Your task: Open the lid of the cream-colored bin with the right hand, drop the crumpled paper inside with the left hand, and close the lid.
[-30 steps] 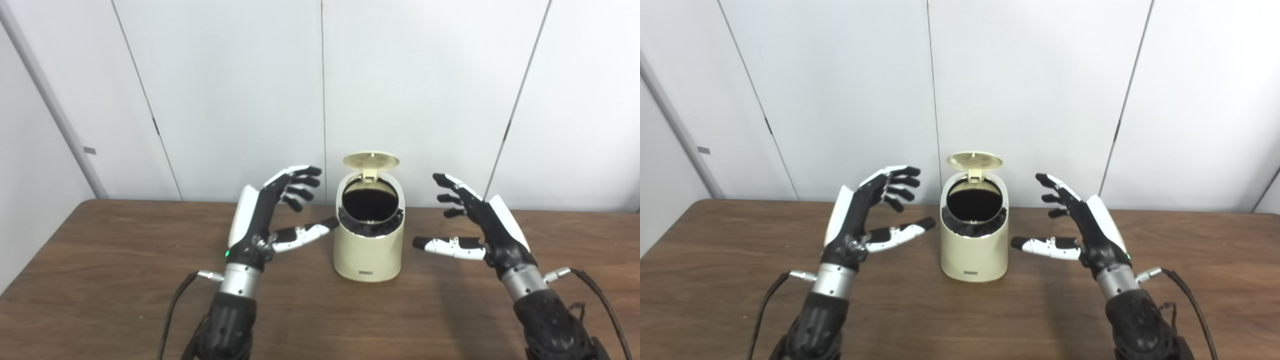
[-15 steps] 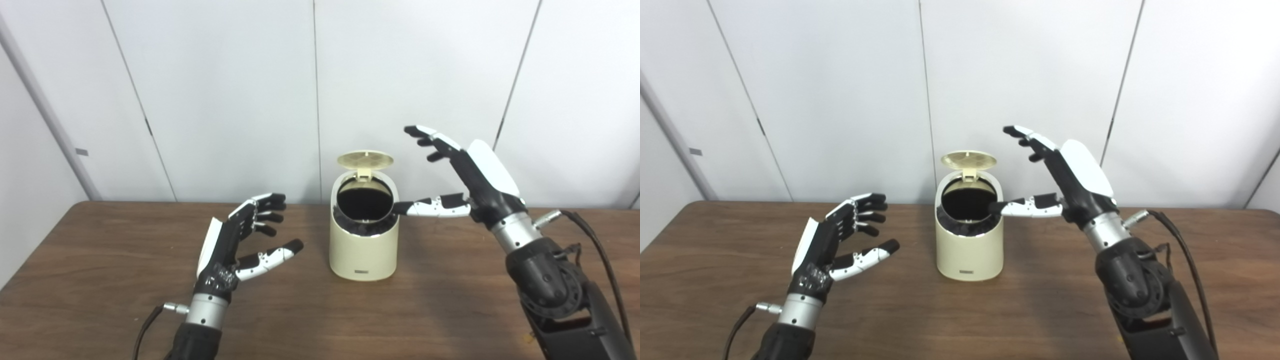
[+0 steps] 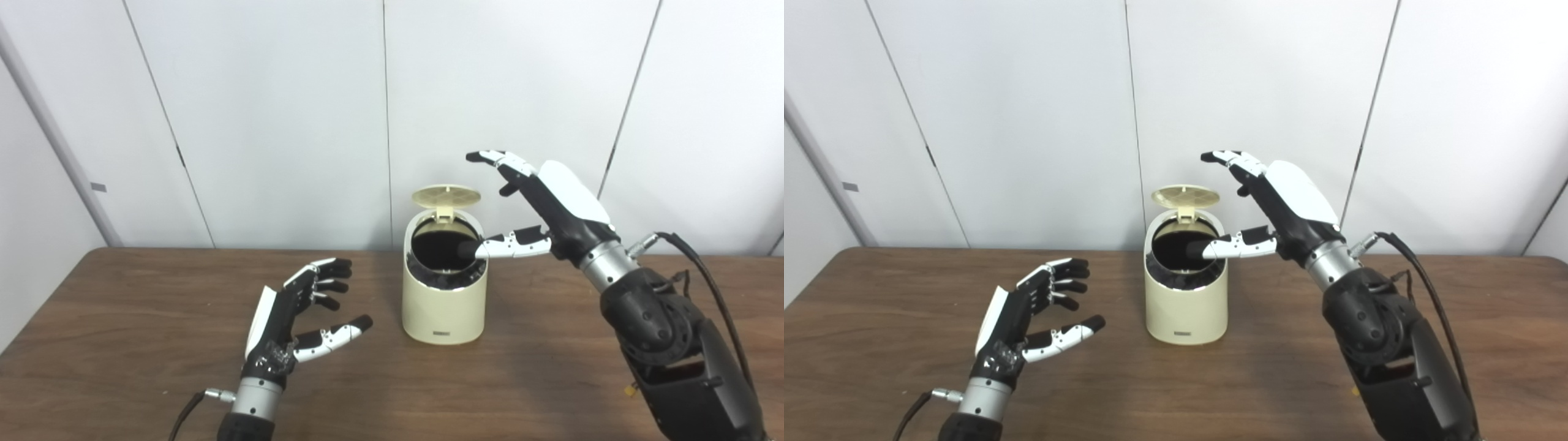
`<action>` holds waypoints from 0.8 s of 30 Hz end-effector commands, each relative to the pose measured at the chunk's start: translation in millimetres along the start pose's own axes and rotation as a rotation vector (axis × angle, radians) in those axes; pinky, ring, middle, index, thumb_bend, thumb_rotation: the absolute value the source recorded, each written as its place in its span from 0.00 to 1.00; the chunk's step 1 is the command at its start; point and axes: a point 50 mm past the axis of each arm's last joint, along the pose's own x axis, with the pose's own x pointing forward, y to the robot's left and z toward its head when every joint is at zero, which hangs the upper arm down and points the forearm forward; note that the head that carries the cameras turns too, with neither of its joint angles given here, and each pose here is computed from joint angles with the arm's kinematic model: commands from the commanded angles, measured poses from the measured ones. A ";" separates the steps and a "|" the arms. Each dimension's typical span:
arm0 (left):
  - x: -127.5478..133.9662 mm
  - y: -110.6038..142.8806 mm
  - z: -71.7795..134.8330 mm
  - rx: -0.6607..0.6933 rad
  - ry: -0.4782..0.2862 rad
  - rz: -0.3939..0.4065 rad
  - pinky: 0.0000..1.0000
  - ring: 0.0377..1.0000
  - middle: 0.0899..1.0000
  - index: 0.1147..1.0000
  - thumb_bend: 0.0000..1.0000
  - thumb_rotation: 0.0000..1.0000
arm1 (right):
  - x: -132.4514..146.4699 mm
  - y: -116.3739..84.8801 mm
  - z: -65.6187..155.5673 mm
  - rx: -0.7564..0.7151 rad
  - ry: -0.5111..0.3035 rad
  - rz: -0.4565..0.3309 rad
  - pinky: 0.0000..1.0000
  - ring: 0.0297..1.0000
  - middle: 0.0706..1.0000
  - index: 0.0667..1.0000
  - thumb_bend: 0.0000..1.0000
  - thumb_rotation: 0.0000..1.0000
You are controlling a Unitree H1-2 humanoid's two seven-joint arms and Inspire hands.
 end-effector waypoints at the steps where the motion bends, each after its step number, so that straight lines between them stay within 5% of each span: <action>1: 6.3 -0.4 10.6 0.002 -0.061 0.013 0.56 0.67 0.70 0.74 0.74 0.14 | 13.2 -22.4 13.5 -0.053 -0.055 -0.044 0.83 0.99 0.91 0.89 0.75 0.61; 6: 5.5 -1.8 11.2 0.001 -0.058 0.012 0.56 0.67 0.71 0.75 0.75 0.13 | 14.8 -19.8 12.8 -0.071 -0.050 -0.011 0.99 1.00 0.91 0.88 0.74 0.62; 24: 7.2 -7.1 14.1 -0.003 -0.069 0.003 0.56 0.66 0.70 0.74 0.75 0.14 | 22.2 -13.0 16.8 -0.206 -0.095 0.035 1.00 1.00 0.82 0.82 0.75 0.61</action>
